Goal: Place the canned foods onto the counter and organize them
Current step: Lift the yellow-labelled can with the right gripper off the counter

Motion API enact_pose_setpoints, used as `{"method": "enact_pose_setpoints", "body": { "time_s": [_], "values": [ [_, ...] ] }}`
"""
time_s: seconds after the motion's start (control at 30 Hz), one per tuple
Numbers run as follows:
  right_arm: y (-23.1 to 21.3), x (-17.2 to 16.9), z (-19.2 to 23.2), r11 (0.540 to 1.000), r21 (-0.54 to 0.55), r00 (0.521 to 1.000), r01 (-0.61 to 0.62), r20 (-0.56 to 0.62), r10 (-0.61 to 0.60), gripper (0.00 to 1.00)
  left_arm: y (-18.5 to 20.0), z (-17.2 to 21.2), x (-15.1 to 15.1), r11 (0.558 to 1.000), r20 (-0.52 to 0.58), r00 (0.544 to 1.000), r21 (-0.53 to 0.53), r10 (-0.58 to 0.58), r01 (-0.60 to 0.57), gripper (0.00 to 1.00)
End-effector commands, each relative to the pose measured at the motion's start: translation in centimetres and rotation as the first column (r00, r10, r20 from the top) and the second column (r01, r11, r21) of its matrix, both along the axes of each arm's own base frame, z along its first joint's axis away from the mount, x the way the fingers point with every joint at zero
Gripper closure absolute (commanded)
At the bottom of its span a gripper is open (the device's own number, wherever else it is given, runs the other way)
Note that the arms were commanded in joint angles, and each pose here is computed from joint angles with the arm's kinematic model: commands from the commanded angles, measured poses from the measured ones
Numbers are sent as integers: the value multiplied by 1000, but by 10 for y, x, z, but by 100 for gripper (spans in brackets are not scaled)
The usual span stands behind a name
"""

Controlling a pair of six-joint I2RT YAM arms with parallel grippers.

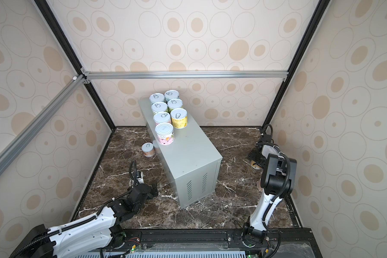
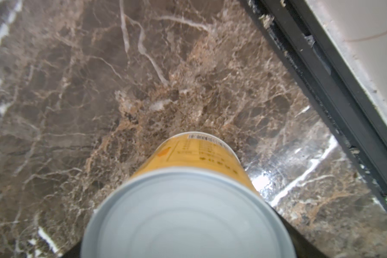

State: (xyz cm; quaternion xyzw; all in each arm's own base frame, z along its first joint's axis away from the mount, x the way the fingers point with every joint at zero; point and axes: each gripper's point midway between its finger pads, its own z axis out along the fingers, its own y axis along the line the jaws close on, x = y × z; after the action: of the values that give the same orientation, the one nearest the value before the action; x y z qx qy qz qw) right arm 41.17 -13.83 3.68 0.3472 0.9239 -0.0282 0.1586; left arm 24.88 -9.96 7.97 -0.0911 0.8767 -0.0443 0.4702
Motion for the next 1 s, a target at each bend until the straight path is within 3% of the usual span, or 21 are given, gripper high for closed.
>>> {"method": "enact_pose_setpoints", "body": {
  "time_s": [0.0, 0.17, 0.43, 0.97],
  "values": [
    [-2, -6, -6, 1000, -12, 999, -9, -37, 9, 14, 3, 2, 3, 1000, 13, 1000, 5, 15, -15, 1],
    [-1, -7, -5, 999, -22, 999, -25, -41, 24, 27, 3, 1, 2, 1000, 10, 1000, -1, 15, -15, 1],
    [5, -13, 4, 998, -48, 998, -48, -45, 46, 37, 0, -2, 0, 1000, -2, 1000, -24, 4, -5, 1],
    [64, -12, 44, 973, -99, 978, -209, -15, 209, 42, -4, 10, -6, 992, 5, 1000, -125, -5, 5, 1]
  ]
}}
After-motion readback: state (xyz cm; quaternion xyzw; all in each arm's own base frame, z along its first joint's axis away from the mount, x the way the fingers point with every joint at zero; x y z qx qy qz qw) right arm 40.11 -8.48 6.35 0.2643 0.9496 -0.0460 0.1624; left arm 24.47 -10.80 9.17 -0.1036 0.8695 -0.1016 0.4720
